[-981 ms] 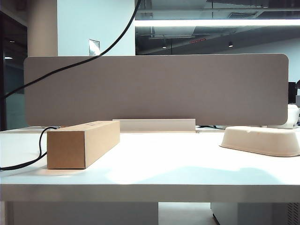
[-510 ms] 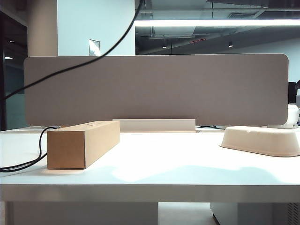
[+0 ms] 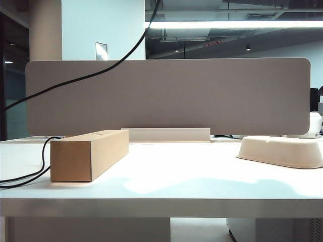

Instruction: Pick up the charging cable and the phone, plug the charging cable into the charging port on the phone, and finally place them back on the table.

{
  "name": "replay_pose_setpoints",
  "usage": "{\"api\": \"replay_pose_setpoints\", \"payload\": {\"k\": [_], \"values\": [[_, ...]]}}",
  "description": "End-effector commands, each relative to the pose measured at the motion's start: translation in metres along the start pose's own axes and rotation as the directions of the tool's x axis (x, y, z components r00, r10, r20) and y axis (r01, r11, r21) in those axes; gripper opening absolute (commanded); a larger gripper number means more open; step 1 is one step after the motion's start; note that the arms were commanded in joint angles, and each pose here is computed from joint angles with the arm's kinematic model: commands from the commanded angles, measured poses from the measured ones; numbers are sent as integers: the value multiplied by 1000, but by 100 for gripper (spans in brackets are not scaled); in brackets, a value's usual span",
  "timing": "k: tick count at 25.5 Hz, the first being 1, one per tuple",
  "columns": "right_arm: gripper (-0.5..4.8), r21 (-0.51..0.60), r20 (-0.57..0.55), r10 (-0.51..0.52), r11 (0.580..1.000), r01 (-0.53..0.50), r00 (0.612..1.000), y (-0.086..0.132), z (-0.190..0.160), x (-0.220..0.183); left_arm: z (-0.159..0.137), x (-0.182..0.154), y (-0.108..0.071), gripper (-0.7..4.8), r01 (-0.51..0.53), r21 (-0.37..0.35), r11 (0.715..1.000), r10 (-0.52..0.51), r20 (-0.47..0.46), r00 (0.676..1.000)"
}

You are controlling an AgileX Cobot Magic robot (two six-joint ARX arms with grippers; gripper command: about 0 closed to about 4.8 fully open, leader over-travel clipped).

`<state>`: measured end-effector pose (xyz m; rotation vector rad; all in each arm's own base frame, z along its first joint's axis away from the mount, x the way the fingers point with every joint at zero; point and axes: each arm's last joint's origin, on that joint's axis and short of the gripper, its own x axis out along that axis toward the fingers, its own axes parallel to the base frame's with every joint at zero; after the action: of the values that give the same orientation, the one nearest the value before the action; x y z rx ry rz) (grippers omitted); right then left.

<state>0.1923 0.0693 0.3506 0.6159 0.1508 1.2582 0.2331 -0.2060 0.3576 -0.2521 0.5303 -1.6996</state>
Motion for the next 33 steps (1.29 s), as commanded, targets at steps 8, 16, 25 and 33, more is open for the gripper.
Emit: {"api": "replay_pose_setpoints", "payload": {"k": [8,16,25,33], "values": [[-2,19,41,-240,971,239,970,-34,-7,1,-14,-31,16,208,-132,-73,989,128,-58,990],[-2,250,-1,-620,759,601,784,-126,-31,-18,-23,-82,20,84,-265,-206,942,260,-54,964],[-2,398,-133,-755,552,733,641,-193,-67,-43,-16,-90,-4,-6,-375,-55,925,374,-29,927],[-2,417,-180,-790,478,773,586,-210,-83,-47,-18,-95,-17,-6,-507,6,862,507,-59,860]]}}
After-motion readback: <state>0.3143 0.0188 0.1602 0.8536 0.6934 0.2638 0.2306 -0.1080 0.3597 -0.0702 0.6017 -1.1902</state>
